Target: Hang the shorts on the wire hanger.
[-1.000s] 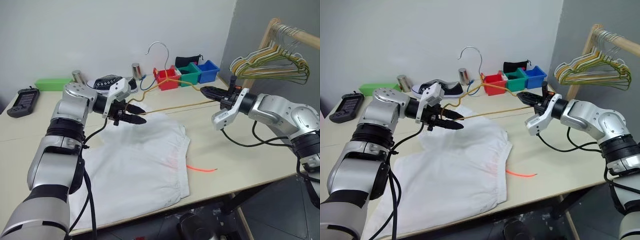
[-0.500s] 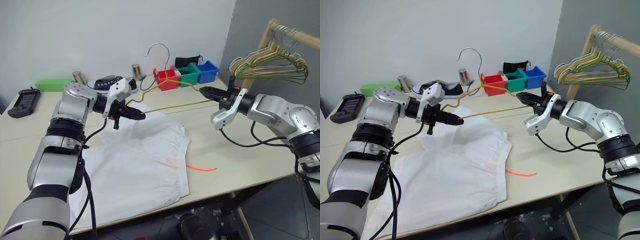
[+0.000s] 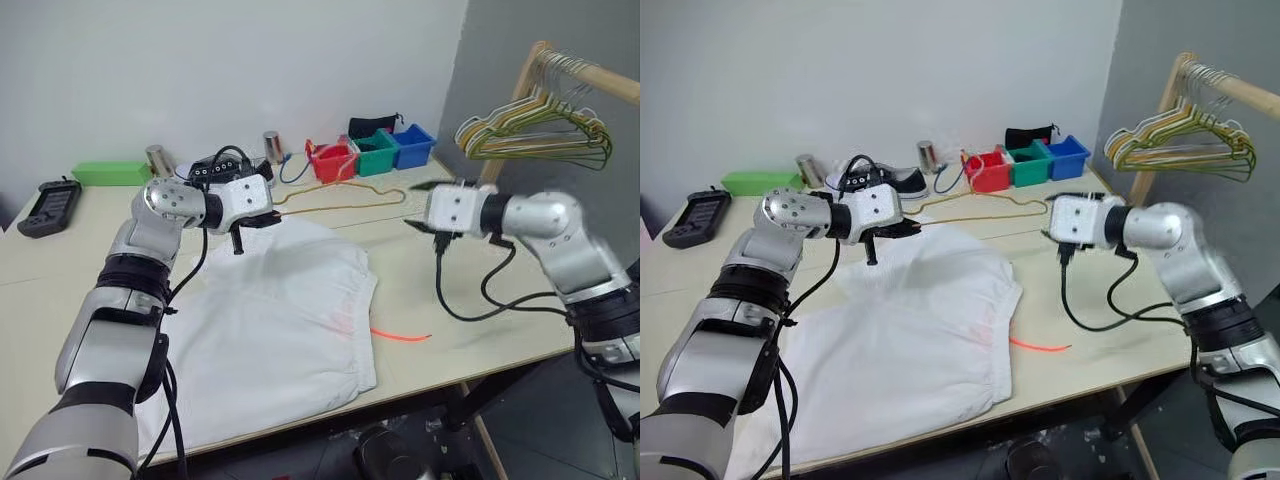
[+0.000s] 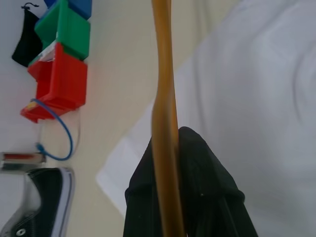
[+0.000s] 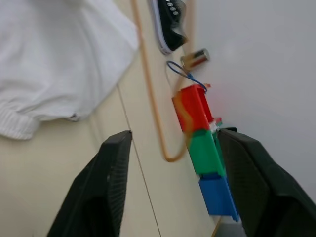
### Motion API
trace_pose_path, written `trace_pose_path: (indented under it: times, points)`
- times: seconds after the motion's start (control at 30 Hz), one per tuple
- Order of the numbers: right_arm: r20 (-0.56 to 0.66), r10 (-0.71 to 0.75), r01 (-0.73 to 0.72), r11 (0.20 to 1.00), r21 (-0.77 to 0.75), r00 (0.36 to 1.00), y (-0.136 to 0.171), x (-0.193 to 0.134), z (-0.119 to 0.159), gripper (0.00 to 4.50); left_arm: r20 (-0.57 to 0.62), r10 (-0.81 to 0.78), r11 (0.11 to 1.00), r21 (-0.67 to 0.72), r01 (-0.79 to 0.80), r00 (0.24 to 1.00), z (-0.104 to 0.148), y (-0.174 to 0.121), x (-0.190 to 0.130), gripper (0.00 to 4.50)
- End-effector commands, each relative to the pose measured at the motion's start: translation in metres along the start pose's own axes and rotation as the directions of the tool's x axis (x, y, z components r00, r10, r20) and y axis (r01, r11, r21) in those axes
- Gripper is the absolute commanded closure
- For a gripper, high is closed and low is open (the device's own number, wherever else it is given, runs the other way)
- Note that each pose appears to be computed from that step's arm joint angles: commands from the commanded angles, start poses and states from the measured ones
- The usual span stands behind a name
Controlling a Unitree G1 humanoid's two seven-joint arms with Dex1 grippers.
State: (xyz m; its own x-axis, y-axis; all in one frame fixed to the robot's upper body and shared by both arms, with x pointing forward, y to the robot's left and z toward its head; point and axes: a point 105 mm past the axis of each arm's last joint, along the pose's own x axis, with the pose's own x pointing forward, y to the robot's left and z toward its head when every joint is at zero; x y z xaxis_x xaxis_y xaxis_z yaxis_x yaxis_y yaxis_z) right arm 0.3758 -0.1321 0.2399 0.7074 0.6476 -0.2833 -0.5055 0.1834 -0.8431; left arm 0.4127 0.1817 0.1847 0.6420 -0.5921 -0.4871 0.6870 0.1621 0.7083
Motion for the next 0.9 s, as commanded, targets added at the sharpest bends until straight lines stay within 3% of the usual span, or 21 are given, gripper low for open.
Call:
trace_pose_path:
  times: [0.03,0.1,0.53,0.63,0.77,0.9]
  points:
    - [-0.032,-0.011,0.012,0.999,0.038,0.999,-0.005,0.0,-0.005,0.36,0.037,0.101,0.976,0.189,-0.106,0.994,0.021,0.011,-0.001,4.5]
    - [-0.05,-0.013,0.015,0.998,0.054,0.999,-0.002,0.005,-0.011,0.07,0.061,0.111,0.968,0.221,-0.122,0.992,0.029,0.01,0.002,4.5]
    - [-0.153,-0.063,0.065,0.998,0.011,0.986,-0.006,0.031,-0.044,0.07,0.14,0.141,0.895,0.406,-0.187,0.98,0.065,0.009,-0.001,4.5]
    - [-0.142,-0.055,0.059,0.998,0.022,0.988,-0.004,0.032,-0.045,0.51,0.149,0.149,0.893,0.404,-0.197,0.978,0.066,0.008,-0.002,4.5]
    - [-0.133,-0.042,0.043,0.999,0.003,0.99,-0.002,0.035,-0.043,1.6,0.141,0.144,0.886,0.422,-0.191,0.979,0.065,0.005,-0.002,4.5]
    - [-0.102,-0.028,0.027,1.0,-0.003,0.994,0.002,0.04,-0.035,2.38,0.138,0.147,0.892,0.41,-0.191,0.979,0.062,0.003,-0.006,4.5]
